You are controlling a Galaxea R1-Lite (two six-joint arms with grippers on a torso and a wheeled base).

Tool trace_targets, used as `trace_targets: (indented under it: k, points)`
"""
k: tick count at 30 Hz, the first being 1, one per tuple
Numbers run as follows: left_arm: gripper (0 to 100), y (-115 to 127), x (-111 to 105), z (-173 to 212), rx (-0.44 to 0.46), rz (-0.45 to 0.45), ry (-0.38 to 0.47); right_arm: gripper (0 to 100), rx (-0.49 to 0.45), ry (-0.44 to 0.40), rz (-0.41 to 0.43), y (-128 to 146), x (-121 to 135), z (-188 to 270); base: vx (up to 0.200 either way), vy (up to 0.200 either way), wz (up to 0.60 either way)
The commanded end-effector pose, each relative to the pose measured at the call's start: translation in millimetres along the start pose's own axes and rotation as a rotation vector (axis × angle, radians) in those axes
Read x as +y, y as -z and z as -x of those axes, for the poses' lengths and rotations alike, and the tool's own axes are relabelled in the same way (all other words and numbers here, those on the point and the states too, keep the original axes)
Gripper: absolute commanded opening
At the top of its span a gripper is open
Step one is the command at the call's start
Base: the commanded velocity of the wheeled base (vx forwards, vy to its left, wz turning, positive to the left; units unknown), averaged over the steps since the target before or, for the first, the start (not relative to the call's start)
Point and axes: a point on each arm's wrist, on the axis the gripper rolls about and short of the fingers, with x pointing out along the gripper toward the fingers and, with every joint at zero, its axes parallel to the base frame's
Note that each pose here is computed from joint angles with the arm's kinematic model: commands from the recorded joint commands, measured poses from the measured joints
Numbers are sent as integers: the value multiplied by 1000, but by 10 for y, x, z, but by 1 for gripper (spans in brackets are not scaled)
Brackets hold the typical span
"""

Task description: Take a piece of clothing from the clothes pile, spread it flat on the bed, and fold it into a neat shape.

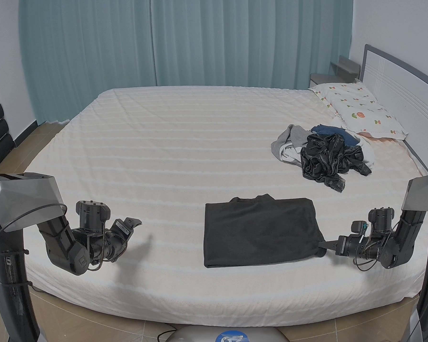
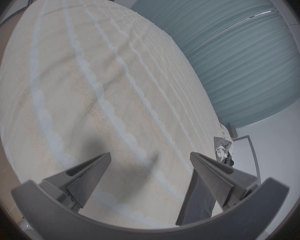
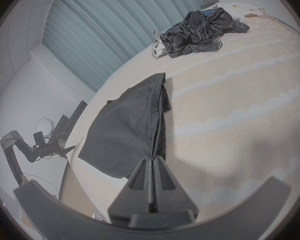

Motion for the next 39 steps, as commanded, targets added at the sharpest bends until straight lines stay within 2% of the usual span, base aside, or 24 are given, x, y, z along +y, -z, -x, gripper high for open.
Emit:
trace_targets:
  k: [1,7,9,12,17,21,25,26,30,39]
  points:
    - [100,0,4,-6,-6,-1,-4,100,-36,-16,1,-101,-7,28,0,0,0]
    - [100,-1,7,-15,-10,1,-8,100,-114,-69,-165,-393,115,-171,100,0,0]
    - [100,-1,7,-15,-10,1,-8,100,-122,-71,-187,-419,129,-232,200,0,0]
    - [100,-4,2,-17,-12,0,-5,100,-171,-58,-261,-536,183,-554,67,0,0]
    - [100,0,9,-18,-11,1,-9,100,-210,19,-264,-477,101,-880,0,0,0]
    - [100,-2,6,-20,-12,0,-7,100,-202,26,-263,-416,99,-965,0,0,0]
    - [100,9,4,-19,-9,-1,-8,100,-229,14,-259,-471,118,-1034,0,0,0]
    - [100,9,4,-19,-9,-1,-8,0,-238,19,-258,-475,109,-1049,0,0,0]
    - [100,7,1,-20,-11,-1,-7,0,-276,50,-259,-508,80,-1078,0,0,0]
    - [100,8,2,-20,-9,-3,-8,0,-300,39,-271,-522,81,-1040,0,0,0]
